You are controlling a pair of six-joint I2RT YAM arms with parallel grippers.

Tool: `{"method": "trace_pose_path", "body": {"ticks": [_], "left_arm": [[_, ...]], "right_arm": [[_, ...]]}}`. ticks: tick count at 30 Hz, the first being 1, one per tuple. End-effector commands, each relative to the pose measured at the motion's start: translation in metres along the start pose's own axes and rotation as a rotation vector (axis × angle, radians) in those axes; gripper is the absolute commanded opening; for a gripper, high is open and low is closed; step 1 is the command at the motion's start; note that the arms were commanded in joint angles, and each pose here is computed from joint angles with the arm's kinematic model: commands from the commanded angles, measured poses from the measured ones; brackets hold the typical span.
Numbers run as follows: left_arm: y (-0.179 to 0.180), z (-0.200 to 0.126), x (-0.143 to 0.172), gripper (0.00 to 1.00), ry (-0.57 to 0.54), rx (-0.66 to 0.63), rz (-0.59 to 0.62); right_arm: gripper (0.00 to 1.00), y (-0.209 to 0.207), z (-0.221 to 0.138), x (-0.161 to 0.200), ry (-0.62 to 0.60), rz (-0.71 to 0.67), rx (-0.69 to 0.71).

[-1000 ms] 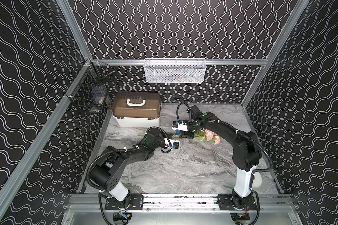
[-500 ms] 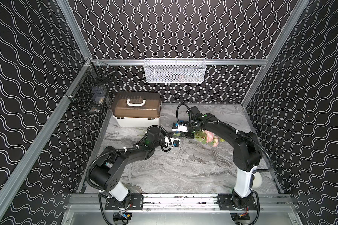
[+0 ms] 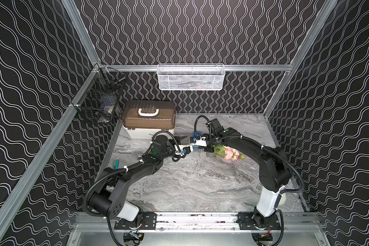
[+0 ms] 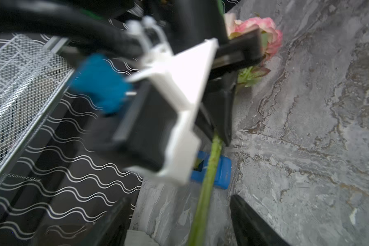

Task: Wrap bouquets with tape
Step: Wrap the tape around the bouquet.

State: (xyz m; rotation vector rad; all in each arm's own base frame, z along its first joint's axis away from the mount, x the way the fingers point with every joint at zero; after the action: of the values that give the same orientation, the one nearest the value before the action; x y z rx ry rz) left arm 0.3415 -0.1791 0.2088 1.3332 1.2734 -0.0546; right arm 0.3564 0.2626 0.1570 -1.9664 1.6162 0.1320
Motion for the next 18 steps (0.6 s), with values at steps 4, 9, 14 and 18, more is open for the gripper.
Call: {"method": "trace_pose_path", "body": {"ticks": [4,9,14,18], "left_arm": [[-0.005,-0.041,-0.011,0.74,0.014,0.196,-0.198],[0.006,-0.055,-0.015,0.75,0.068,0.231,-0.260],[0.009,-0.052,-0.020,0.76,0.098,0.333,-0.327],[0.006,-0.044,-0.021,0.73,0.096,0.414,-0.370]], "right_arm": [[0.00,-0.002,-0.008,-0.005,0.013,-0.108,0.129],[0.00,0.006,-0.002,-0.008,0.081,-0.222,0.219],[0.00,0.020,0.012,-0.011,0.142,-0.337,0.299],[0.00,0.027,0.015,-0.009,0.184,-0.410,0.373]]}}
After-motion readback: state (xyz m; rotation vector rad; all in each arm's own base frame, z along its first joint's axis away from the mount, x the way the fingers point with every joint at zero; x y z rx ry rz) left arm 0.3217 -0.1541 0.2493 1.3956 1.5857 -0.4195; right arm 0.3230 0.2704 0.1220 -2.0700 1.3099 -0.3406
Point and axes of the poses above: each gripper's point midway between its finger pads, its own z axis out along the fingers, its own y axis along the line the jaws close on, x = y × z, the point moved 5 cm from there along -z, back along the fingers, and after that the axes turned 5 degrees about -z, right-handed, at the moved point
